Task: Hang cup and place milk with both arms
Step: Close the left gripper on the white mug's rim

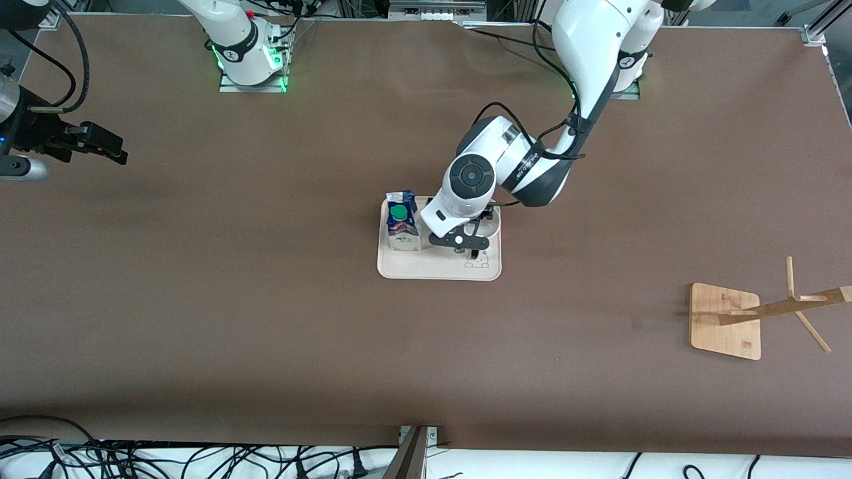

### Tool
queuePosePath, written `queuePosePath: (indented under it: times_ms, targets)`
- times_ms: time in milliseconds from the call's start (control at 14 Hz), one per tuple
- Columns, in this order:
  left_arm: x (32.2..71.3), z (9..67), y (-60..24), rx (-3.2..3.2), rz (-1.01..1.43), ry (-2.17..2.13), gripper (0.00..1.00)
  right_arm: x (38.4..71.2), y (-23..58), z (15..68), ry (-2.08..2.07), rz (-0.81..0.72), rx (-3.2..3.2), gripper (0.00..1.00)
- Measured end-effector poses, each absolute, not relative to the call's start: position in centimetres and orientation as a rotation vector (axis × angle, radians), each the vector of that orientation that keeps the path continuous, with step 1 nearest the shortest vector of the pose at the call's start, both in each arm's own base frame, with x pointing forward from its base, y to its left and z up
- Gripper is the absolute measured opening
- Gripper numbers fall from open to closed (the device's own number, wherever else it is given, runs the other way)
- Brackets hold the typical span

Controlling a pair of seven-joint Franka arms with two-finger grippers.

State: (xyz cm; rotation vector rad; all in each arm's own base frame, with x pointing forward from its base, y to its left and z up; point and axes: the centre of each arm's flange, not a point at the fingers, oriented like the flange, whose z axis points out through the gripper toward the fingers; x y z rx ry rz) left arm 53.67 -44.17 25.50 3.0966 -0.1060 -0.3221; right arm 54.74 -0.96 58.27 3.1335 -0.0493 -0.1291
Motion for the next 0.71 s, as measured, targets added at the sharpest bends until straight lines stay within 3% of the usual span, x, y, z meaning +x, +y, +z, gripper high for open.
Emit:
queuePosePath:
  times_ms: [714]
  targets:
    - [54.1,22.3,-43.8,3.107,-0.307,-0.097,1.00,54.7,-1.0,58.3,-0.049,-0.129,3.133,1.00]
